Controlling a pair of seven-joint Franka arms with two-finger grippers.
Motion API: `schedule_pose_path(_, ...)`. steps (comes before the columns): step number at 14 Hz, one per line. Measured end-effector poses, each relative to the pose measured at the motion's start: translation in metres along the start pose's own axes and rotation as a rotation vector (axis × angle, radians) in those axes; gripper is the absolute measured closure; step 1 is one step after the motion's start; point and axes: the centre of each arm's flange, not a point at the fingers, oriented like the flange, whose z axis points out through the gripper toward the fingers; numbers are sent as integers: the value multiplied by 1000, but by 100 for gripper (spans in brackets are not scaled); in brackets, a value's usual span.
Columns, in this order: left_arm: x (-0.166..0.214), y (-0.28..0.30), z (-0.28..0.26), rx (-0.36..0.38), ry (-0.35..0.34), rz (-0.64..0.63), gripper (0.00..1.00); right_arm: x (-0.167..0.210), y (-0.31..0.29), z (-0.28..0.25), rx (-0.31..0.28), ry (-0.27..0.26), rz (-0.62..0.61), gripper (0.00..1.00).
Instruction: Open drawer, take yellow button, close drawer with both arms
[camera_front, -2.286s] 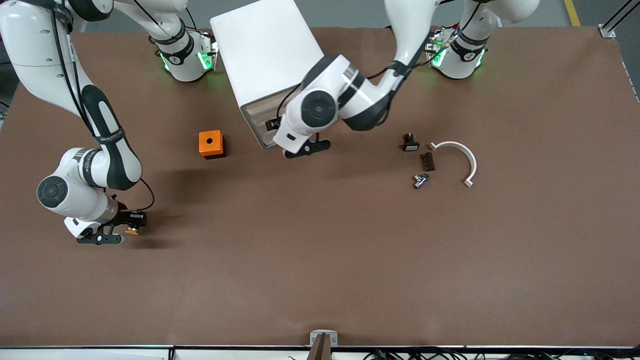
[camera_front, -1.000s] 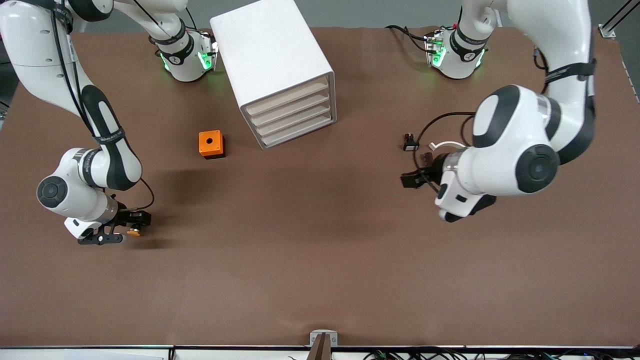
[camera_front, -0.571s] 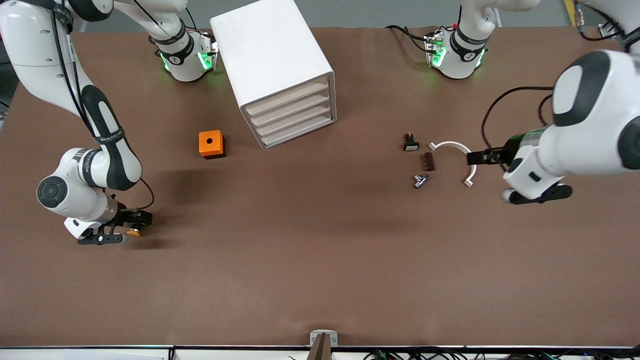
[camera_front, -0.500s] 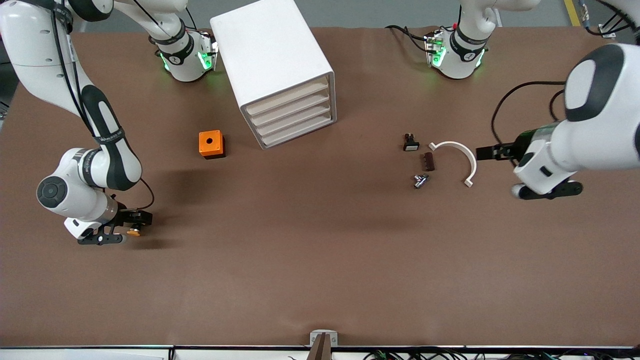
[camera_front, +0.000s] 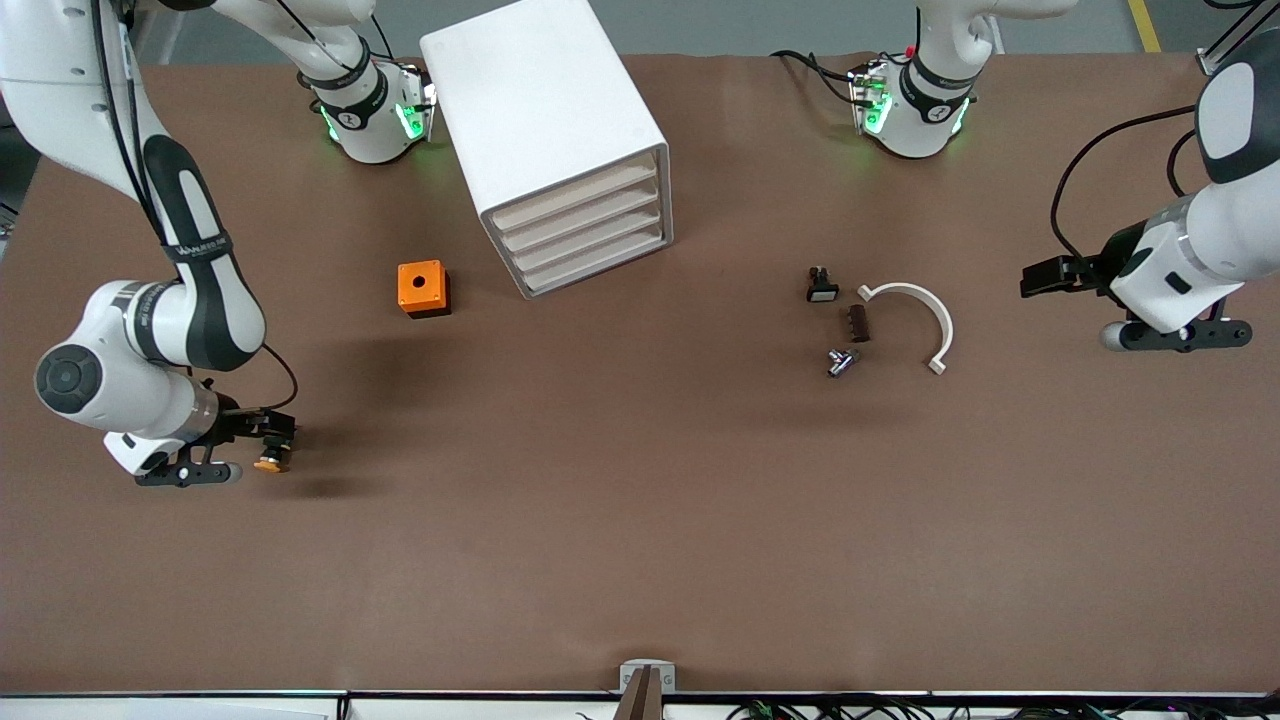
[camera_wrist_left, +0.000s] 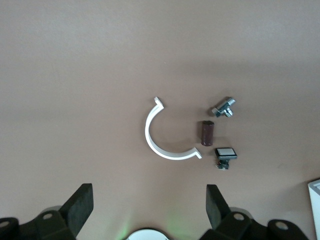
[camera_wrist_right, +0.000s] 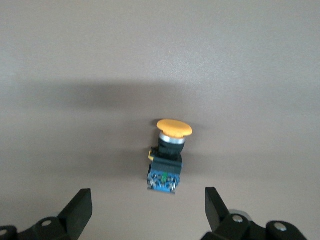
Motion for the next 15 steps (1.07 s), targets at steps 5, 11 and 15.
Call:
schedule_pose_path(5,0,-18,19,-8,58,3,0,-4,-15,-65,4,-64,23,0)
schedule_pose_path(11,5,-10,-17,-6,171,17,0,-13,-16,-143,8,-115,29,0)
schedule_pose_path(15,-9,-6,-79,-7,215,26,0,-26,-16,-189,7,-93,32,0)
